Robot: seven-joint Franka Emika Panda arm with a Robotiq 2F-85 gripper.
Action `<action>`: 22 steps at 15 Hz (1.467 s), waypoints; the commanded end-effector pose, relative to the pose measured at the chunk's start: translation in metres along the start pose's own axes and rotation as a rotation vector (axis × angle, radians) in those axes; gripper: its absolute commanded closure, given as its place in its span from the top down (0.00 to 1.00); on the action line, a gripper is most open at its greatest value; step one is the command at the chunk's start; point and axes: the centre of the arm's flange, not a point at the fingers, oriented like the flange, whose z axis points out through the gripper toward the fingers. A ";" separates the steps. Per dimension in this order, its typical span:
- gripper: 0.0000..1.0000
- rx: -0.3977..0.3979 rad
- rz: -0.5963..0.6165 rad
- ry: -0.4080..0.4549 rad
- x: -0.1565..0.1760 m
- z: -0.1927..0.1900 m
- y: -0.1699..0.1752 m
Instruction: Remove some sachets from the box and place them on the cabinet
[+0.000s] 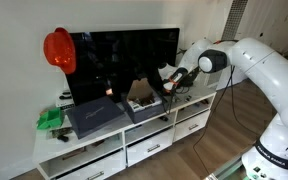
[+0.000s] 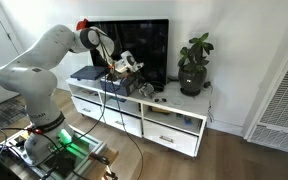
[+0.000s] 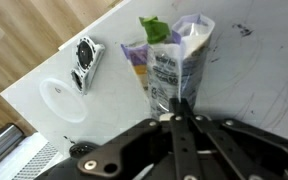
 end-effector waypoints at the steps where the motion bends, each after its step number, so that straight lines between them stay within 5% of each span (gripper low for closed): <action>1: 0.01 -0.022 -0.061 0.012 0.021 0.022 -0.013; 4: 0.08 -0.049 -0.100 -0.008 0.022 0.028 -0.014; 8: 0.02 -0.063 -0.121 -0.021 0.030 0.029 -0.010; 9: 0.26 -0.067 -0.121 -0.031 0.031 0.029 -0.009; 10: 0.27 -0.068 -0.120 -0.036 0.033 0.029 -0.010; 16: 0.68 0.111 -0.129 -0.082 0.032 -0.017 -0.019; 20: 0.95 0.191 -0.152 -0.192 0.025 -0.057 -0.013; 22: 1.00 0.235 -0.170 -0.248 0.023 -0.073 -0.007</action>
